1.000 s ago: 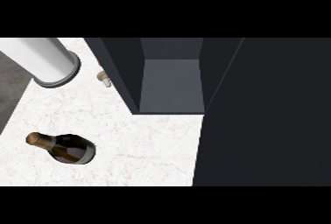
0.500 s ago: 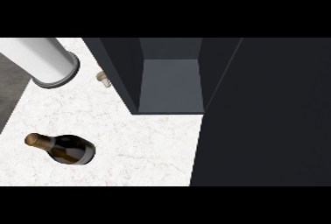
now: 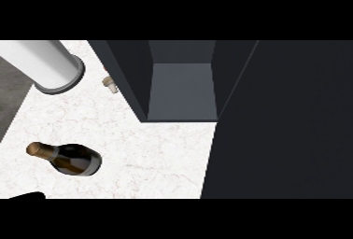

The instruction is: Pick up the wine, place it into the cabinet and close the cabinet

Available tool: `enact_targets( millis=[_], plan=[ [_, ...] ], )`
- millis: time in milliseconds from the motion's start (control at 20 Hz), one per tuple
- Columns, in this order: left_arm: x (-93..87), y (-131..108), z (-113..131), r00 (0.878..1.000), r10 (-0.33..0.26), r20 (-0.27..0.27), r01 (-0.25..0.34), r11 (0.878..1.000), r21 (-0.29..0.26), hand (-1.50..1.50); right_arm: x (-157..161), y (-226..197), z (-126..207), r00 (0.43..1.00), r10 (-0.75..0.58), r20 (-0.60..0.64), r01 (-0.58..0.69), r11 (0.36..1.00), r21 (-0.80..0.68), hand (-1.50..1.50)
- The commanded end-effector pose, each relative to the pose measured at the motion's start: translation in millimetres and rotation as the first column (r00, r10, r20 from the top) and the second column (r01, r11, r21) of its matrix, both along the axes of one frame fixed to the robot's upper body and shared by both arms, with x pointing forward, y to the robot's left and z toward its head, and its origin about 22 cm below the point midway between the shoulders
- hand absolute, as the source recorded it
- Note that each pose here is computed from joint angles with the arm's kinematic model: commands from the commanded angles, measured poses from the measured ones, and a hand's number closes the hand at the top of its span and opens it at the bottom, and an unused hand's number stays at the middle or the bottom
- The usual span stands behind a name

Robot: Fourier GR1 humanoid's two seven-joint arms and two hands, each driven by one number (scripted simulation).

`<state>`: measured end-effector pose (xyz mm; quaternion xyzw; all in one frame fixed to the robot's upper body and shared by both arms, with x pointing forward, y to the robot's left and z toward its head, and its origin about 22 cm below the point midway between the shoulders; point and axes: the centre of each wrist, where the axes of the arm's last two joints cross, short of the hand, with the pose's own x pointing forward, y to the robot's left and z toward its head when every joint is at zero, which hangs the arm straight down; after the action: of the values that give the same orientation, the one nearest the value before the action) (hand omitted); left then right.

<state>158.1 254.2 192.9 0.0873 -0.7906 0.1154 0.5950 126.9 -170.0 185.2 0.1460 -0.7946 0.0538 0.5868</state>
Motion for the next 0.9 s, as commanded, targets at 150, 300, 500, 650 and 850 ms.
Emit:
enact_targets(
  millis=[150, 300, 500, 650, 850],
  plan=[
    [-6.6, 16, -22, 1.000, 0.020, -0.022, -0.020, 1.000, 0.002, -1.50, -29, -14, 21, 0.992, -0.083, 0.097, 0.085, 0.996, -0.014, -1.50],
    [19.2, 19, -35, 0.999, 0.039, -0.038, -0.039, 0.999, 0.000, -1.50, -33, -12, 31, 0.993, -0.058, 0.106, 0.061, 0.998, -0.029, -1.50],
    [10.2, 29, -33, 0.999, 0.024, -0.043, -0.025, 1.000, -0.007, -1.50, -33, -6, 24, 0.995, -0.056, 0.086, 0.058, 0.998, -0.018, -1.50],
    [11.8, 38, -70, 0.997, 0.056, -0.055, -0.056, 0.998, 0.003, -1.50, -37, -13, 33, 0.993, -0.063, 0.097, 0.066, 0.998, -0.018, -1.50],
    [13.0, 40, -89, 0.994, 0.070, -0.078, -0.070, 0.998, 0.002, -1.50, -38, -2, 26, 0.995, -0.063, 0.081, 0.064, 0.998, -0.008, -1.50]
  ],
)
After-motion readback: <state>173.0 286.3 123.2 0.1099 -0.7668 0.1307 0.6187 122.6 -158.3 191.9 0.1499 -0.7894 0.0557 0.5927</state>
